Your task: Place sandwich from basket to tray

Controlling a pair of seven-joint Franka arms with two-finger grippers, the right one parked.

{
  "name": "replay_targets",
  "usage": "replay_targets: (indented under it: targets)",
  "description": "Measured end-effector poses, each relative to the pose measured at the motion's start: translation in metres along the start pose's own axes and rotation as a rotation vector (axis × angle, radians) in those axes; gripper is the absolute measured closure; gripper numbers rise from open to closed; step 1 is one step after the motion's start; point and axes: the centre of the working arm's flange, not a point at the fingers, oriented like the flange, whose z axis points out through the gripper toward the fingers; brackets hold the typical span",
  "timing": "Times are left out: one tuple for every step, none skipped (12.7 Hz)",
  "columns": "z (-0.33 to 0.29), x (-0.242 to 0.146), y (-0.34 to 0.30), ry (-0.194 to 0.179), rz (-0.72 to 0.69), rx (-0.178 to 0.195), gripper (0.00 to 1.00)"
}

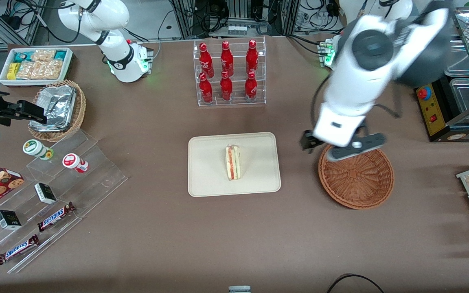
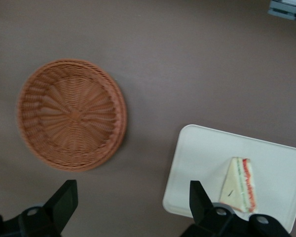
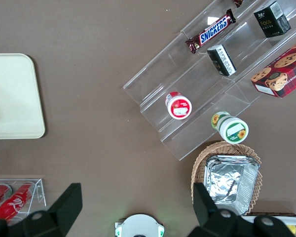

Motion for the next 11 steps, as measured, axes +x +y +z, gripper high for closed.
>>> replay_targets:
  targets:
    - [-0.014, 0.005, -0.027, -0.015, 0.016, 0.006, 0.00]
    - [-0.024, 0.008, -0.050, -0.025, 0.032, 0.008, 0.00]
    - [-0.029, 0.010, -0.070, -0.029, 0.050, 0.008, 0.00]
    - [-0.030, 0.012, -0.087, -0.036, 0.069, 0.006, 0.00]
    - [-0.029, 0.012, -0.104, -0.048, 0.089, 0.001, 0.00]
    - [-0.027, 0.015, -0.121, -0.058, 0.111, -0.006, 0.00]
    - [-0.028, 0.019, -0.138, -0.064, 0.128, -0.017, 0.00]
    - [-0.028, 0.023, -0.153, -0.068, 0.134, -0.027, 0.00]
    - [-0.029, 0.027, -0.166, -0.068, 0.132, -0.032, 0.00]
    - [-0.029, 0.031, -0.176, -0.067, 0.132, -0.034, 0.00]
    - [-0.029, 0.035, -0.187, -0.065, 0.143, -0.036, 0.00]
